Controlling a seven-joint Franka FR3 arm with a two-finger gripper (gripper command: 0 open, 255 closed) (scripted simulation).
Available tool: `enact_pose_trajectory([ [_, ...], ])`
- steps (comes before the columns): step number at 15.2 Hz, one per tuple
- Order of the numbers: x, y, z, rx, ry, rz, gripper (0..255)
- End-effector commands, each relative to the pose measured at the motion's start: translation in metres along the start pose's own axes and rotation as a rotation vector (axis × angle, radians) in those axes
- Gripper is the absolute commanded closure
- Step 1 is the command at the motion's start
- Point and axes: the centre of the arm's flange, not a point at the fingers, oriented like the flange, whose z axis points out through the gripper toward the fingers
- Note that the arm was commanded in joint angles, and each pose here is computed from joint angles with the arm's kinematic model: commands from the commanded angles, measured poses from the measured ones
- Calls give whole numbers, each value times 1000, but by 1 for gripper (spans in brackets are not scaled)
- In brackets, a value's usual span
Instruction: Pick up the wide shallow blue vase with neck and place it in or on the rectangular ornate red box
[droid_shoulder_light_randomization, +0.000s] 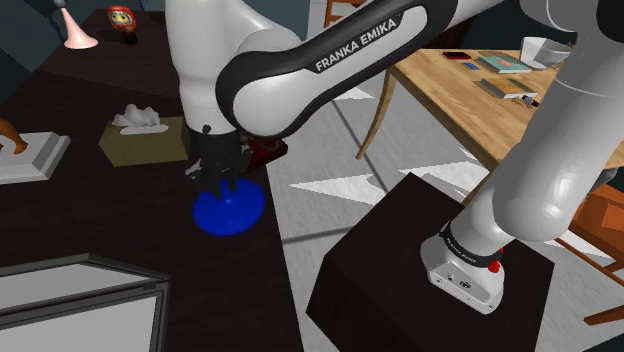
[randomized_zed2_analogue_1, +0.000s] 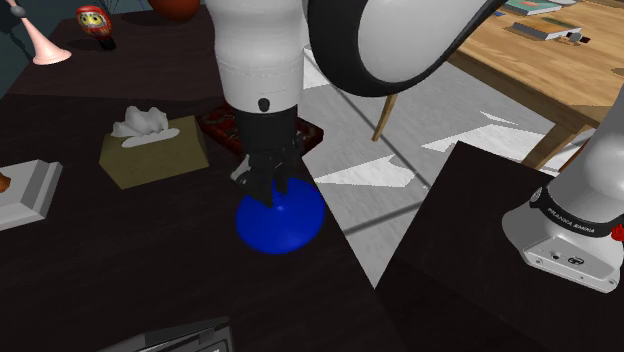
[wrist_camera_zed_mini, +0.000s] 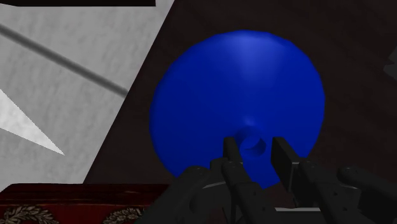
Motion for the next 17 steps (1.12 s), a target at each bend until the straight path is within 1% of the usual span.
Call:
enact_pose_trajectory([
  [1, -1, -1, -10, 0, 0, 0, 255],
  [17, -1, -7, -94, 0, 0, 0, 255],
])
